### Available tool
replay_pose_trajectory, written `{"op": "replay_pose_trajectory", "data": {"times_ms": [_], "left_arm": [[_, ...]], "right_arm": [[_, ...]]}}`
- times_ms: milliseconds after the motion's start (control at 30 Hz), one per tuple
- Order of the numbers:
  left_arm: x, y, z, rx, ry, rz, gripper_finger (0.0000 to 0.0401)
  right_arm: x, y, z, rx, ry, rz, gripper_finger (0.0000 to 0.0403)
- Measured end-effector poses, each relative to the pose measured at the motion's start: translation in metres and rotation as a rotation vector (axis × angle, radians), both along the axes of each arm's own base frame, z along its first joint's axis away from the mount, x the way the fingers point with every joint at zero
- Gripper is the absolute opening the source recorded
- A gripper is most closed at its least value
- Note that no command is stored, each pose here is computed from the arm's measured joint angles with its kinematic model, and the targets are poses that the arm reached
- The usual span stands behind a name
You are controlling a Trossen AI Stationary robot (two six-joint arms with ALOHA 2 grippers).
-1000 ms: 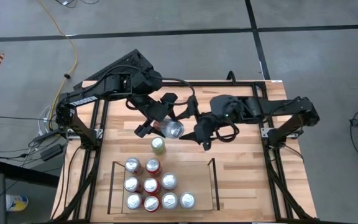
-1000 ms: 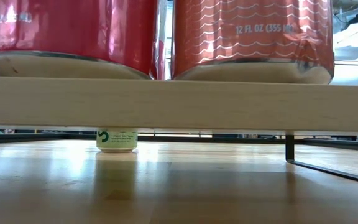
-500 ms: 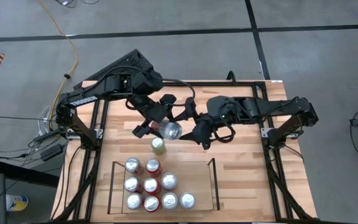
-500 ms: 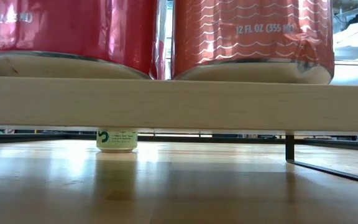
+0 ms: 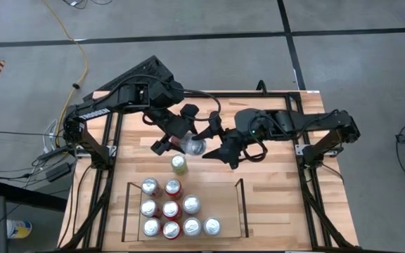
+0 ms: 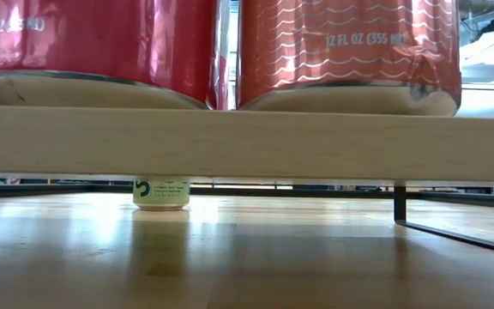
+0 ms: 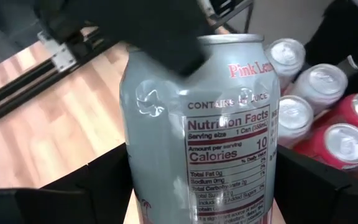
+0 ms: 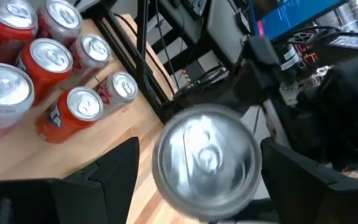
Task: Place canned beverage on shelf
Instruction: Put the pink soda can on the shelf aligned with the other pink soda can
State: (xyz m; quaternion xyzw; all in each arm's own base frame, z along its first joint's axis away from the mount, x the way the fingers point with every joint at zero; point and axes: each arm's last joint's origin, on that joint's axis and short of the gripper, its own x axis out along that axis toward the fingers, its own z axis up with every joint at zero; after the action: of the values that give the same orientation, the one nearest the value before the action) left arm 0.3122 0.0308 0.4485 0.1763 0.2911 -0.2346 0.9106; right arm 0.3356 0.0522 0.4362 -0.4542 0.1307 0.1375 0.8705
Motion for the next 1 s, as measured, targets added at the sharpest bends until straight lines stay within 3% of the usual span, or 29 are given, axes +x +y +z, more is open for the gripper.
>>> {"op": "replay_pose_trajectory", "data": {"times_ms": [200, 367, 633, 1000], "left_arm": [[0.001, 0.002, -0.005, 0.018, 0.047, 0.042, 0.0301], [0.011, 0.006, -0.017, 0.014, 0.114, 0.063, 0.0301], [0.023, 0.013, -0.035, 0.013, 0.193, 0.071, 0.0301], [0.024, 0.02, -0.036, 0.005, 0.196, 0.086, 0.0301]], "right_arm": [[-0.002, -0.003, 0.008, -0.003, -0.027, -0.102, 0.0302], [0.004, -0.006, -0.003, -0.029, 0.042, -0.141, 0.0302], [0.008, 0.006, -0.026, -0.169, 0.185, -0.235, 0.0302], [0.007, 0.009, -0.03, -0.171, 0.212, -0.289, 0.0302]]}}
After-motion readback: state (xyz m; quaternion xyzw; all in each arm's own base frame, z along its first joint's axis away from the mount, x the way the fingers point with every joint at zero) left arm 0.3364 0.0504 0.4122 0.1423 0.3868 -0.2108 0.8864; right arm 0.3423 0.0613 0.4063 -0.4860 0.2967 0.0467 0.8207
